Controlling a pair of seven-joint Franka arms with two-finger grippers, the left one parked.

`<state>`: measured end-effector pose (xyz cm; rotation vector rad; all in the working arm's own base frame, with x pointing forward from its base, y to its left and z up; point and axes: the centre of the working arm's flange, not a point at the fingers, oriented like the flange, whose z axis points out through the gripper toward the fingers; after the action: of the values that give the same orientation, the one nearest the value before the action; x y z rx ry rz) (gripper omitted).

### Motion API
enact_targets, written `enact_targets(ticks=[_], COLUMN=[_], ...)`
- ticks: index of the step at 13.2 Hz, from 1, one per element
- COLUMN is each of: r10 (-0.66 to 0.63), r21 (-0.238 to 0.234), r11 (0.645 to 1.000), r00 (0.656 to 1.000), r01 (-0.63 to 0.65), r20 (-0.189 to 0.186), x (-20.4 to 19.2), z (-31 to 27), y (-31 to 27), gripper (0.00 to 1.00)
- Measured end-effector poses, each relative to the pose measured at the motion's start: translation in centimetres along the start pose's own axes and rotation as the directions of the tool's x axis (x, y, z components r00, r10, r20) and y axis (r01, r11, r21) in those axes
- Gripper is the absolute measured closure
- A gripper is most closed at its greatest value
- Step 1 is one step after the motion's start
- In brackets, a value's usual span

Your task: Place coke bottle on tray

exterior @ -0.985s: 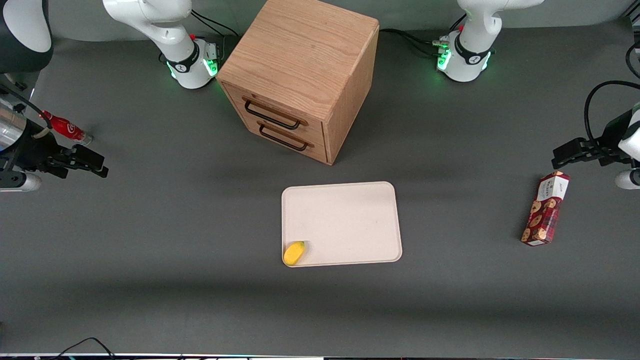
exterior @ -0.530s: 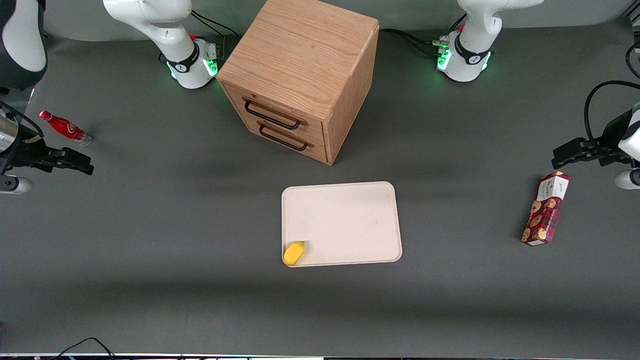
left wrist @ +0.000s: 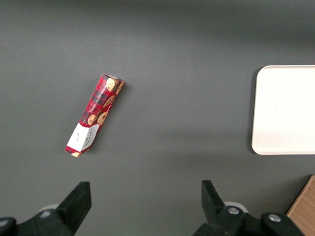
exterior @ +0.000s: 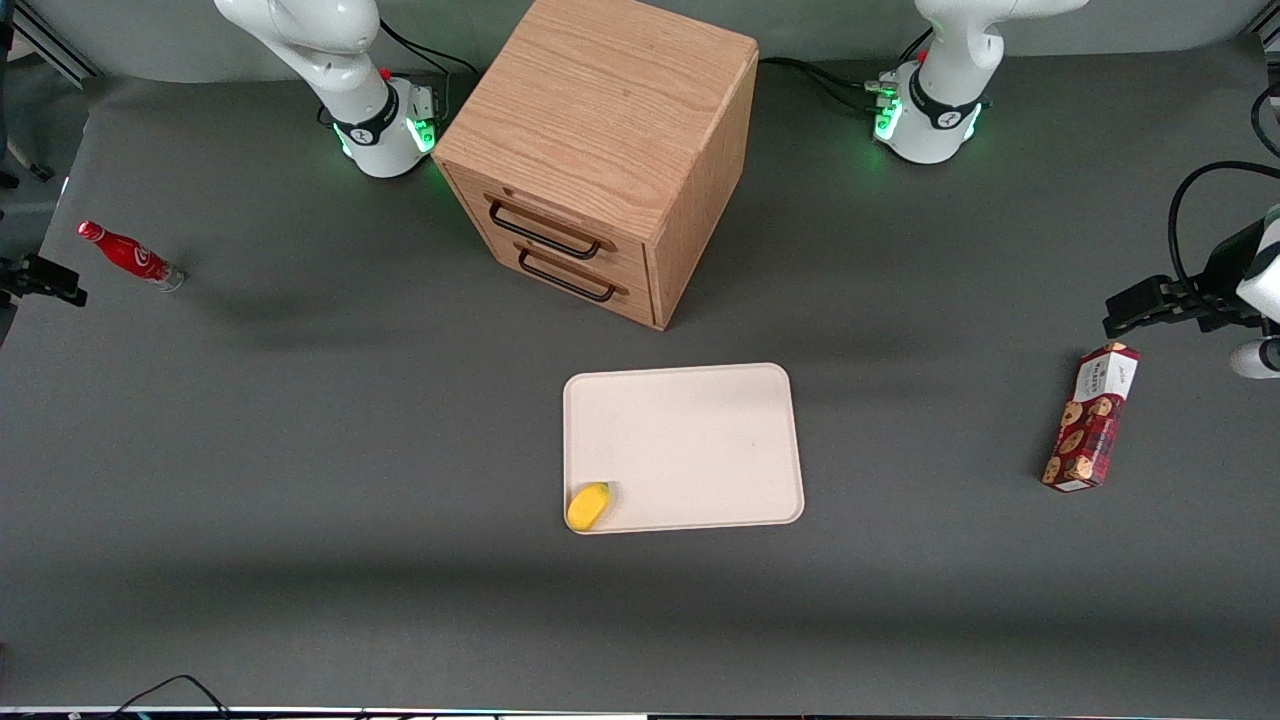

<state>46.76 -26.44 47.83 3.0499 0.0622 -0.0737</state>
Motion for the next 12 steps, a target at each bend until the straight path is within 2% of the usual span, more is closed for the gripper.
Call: enact_targets(ticks=[3, 7, 9, 12], r10=[-0.043, -0.067, -0.046, -0.041], r21=[0.016, 0.011, 0.018, 0.022], r11=[0.999, 0.998, 0.999, 0.999], r00=[0.999, 0.997, 0.998, 0.998], r01=[0.043, 0.068, 0.047, 0.042], r20=[-0.007, -0.040, -0.044, -0.050], x=[-5.7, -13.3, -16.1, -18.3], z=[4.6, 10.1, 12.7, 15.3], y=[5.3, 10.5, 11.1, 10.8], gripper=[0.00, 0.00, 0.00, 0.00])
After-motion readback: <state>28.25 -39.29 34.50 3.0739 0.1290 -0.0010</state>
